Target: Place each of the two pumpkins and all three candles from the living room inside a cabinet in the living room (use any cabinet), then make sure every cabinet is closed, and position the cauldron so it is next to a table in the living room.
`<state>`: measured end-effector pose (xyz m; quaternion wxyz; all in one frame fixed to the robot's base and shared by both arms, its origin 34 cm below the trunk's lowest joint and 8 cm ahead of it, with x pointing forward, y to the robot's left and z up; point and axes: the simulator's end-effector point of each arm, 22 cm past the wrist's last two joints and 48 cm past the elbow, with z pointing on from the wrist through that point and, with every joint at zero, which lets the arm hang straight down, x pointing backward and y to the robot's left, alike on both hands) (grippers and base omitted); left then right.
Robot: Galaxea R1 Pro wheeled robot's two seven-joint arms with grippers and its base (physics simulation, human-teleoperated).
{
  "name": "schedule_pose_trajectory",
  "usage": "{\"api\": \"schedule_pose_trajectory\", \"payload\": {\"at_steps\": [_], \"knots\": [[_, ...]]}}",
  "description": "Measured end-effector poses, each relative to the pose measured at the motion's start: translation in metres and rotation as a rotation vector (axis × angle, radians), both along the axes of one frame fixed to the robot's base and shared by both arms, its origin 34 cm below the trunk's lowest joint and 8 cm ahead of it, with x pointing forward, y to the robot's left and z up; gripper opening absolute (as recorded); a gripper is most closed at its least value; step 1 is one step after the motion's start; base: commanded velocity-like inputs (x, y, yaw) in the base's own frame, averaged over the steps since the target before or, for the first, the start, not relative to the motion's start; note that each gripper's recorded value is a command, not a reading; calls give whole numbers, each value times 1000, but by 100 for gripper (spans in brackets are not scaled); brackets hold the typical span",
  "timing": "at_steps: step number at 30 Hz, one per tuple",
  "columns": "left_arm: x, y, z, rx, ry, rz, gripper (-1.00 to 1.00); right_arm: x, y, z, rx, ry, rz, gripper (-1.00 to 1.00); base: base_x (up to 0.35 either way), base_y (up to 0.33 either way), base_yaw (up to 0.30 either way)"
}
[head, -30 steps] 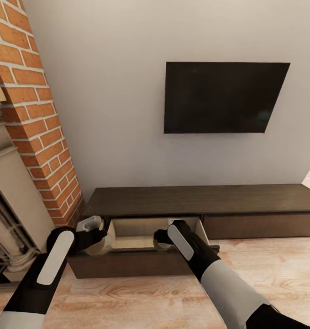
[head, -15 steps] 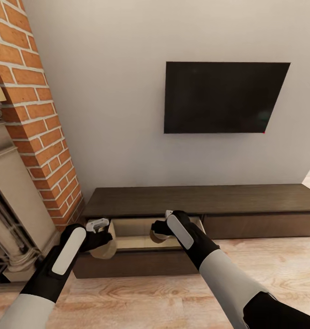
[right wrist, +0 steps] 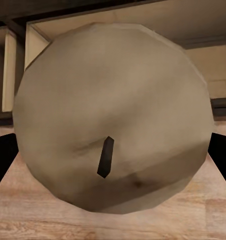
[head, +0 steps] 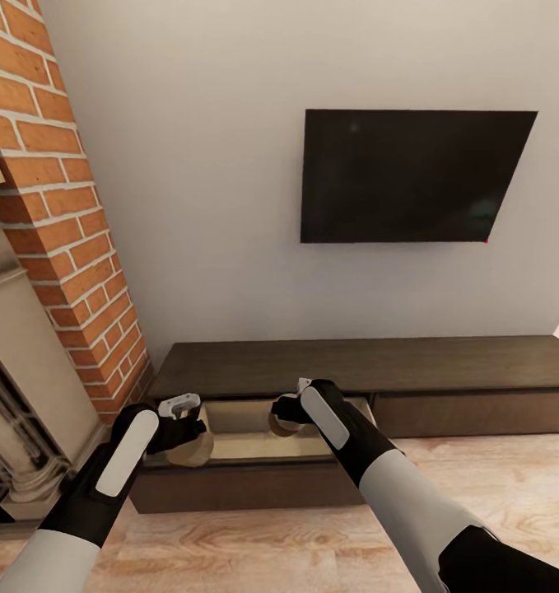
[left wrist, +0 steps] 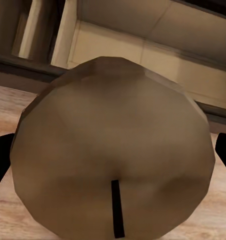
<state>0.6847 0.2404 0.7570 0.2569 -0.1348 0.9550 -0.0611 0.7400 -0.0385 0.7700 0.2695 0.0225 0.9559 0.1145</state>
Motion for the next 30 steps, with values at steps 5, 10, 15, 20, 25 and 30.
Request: {"api": "schedule_pose_trajectory", "payload": {"at_steps": [5, 10, 15, 20, 25, 30], "knots": [[0, -2, 0, -4, -1, -2, -100, 0, 0, 0, 1, 0, -1, -100, 114, 49, 0], [0, -2, -1, -1, 2, -2, -100, 0, 0, 0, 1, 1, -1, -100, 123, 52, 0], [0, -2, 0, -2, 0, -3, -100, -1, 0, -2, -2, 7, 1, -100, 14, 6, 0], [0, -7, 0, -10, -1, -5, -100, -4, 2, -4, 14, 21, -1, -100, 2, 1, 0], [1, -14, 1, -22, -6, -5, -100, -6, 4, -7, 18, 30, 1, -100, 0, 0, 0], [5, -14, 3, -27, -24, 13, -100, -7, 5, -8, 15, 31, 4, -100, 3, 1, 0]]}}
